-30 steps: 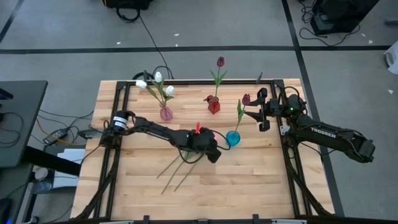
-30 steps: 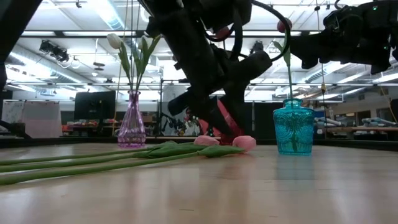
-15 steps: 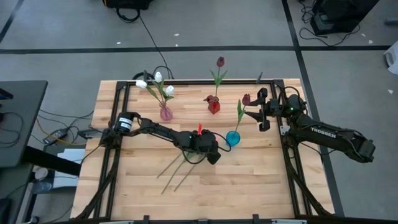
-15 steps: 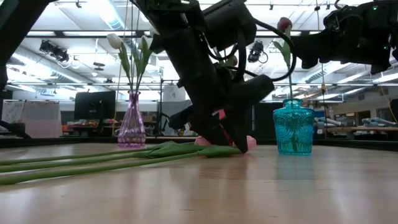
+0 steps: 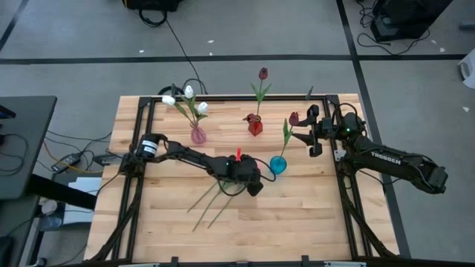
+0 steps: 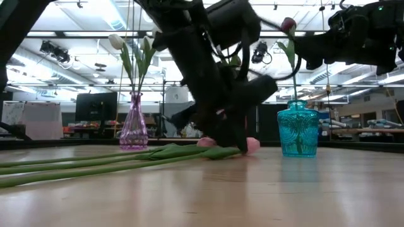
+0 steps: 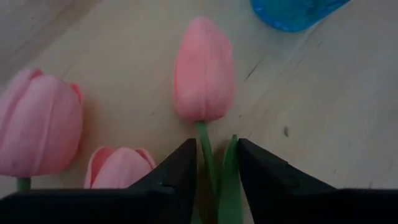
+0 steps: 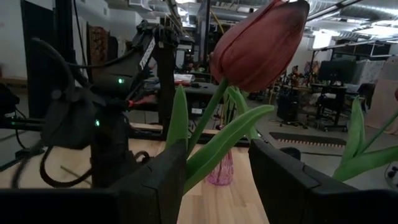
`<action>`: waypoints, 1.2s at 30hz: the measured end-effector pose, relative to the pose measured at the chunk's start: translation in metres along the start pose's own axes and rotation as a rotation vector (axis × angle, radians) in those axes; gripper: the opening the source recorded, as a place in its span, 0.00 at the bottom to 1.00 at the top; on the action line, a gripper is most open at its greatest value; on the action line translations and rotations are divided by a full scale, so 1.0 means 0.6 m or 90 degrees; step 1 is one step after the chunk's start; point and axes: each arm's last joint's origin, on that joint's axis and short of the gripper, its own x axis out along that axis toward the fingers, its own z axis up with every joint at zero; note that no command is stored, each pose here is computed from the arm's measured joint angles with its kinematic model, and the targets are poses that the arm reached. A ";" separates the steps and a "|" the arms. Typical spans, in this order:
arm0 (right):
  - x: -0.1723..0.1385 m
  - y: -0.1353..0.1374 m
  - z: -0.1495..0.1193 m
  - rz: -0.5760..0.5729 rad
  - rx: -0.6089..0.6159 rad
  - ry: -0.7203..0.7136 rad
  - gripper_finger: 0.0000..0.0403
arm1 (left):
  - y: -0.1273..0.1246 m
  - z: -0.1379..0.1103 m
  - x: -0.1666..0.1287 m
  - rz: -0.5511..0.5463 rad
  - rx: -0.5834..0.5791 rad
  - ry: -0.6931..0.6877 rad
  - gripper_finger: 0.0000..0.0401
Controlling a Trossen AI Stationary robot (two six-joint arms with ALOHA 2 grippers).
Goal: Sort flowers into vase by color
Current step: Move the red tulip into the red vase
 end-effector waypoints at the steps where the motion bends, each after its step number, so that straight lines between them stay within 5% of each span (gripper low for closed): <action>1: 0.000 0.000 0.000 0.000 0.000 0.000 0.46 | -0.004 0.005 -0.004 -0.003 0.010 -0.003 0.30; 8: -0.001 -0.001 -0.001 -0.004 0.002 0.004 0.46 | -0.028 0.061 -0.069 0.036 0.112 -0.012 0.32; 14: -0.003 -0.004 -0.003 -0.013 0.005 0.010 0.46 | -0.060 0.116 -0.102 0.020 0.134 -0.176 0.32; 17: -0.003 -0.005 -0.004 -0.015 0.007 0.013 0.46 | -0.072 0.138 -0.104 -0.024 0.129 -0.257 0.33; 25: -0.003 -0.005 -0.003 -0.016 0.005 0.012 0.46 | -0.053 0.182 -0.100 -0.001 0.117 -0.351 0.47; 36: -0.003 -0.005 -0.003 -0.015 0.000 0.011 0.46 | -0.036 0.209 -0.070 -0.038 0.114 -0.381 0.63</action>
